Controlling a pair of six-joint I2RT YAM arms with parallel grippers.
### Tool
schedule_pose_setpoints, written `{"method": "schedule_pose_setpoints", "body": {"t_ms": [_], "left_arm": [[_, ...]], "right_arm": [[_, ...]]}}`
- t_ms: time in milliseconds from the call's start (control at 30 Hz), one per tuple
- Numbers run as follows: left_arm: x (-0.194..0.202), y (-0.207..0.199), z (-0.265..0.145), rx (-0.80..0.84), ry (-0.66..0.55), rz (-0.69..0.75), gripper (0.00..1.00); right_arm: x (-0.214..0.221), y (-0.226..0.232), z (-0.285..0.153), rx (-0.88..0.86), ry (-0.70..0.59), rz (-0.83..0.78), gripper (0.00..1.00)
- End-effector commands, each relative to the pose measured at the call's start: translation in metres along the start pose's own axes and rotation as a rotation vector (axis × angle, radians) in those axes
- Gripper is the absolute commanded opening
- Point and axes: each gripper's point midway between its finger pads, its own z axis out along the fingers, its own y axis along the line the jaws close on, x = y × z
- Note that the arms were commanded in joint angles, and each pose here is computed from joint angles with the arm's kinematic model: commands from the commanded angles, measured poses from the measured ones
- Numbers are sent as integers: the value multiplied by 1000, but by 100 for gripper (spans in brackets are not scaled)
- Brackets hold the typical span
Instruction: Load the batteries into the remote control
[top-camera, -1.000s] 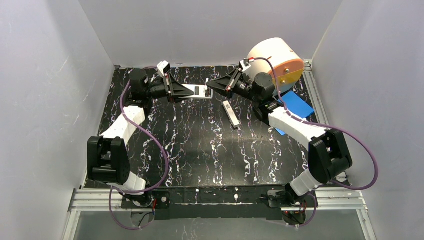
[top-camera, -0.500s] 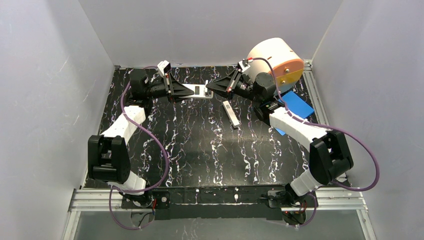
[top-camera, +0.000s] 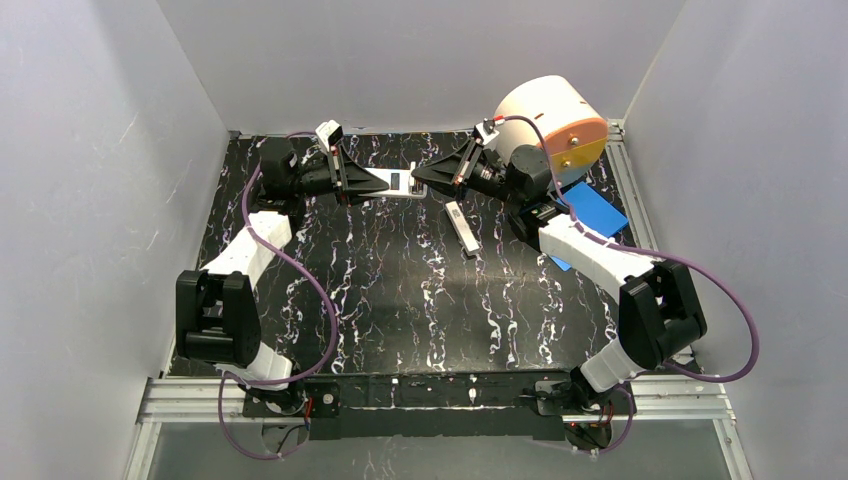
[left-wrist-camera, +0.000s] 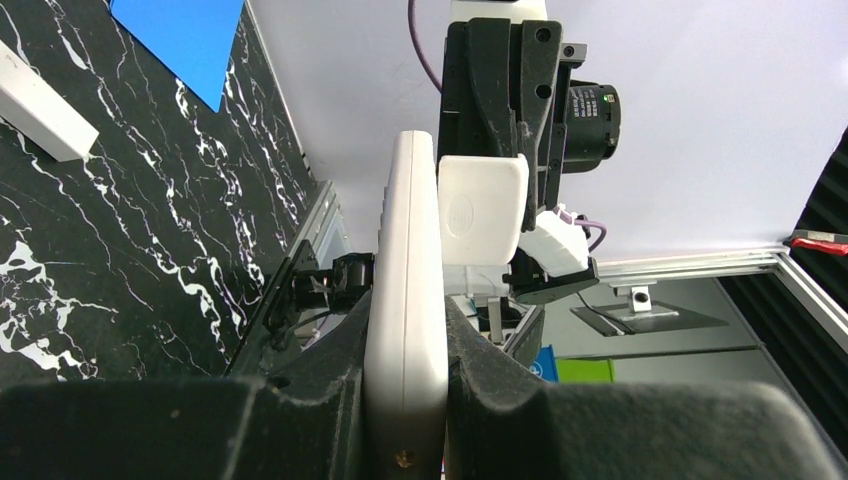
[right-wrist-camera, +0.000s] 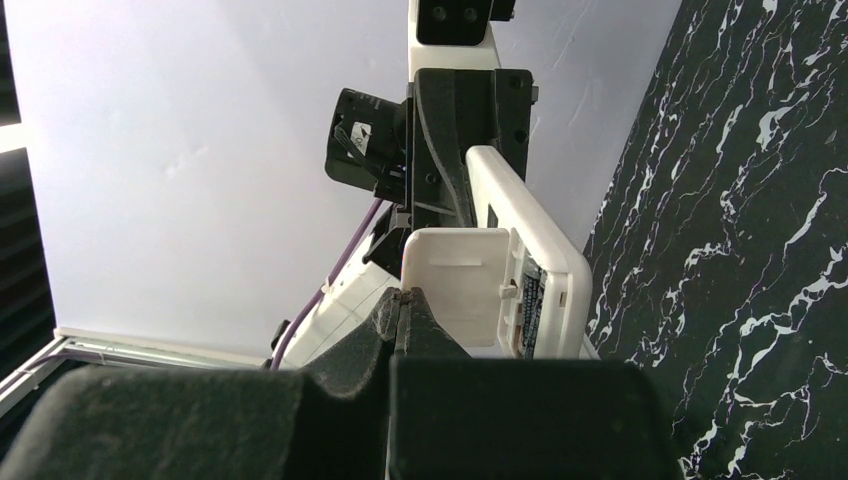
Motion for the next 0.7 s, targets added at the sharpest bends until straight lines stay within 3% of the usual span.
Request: {"method": "schedule_pose_setpoints", "body": {"t_ms": [0,667], "left_arm": [[7,-15,1,35,44,56,0],[5,-22,2,56,43,65,0]], "right_arm": [[-2,16,0,-58,2,-38,1],[-2,-12,-7,7,-4,48,1]]}}
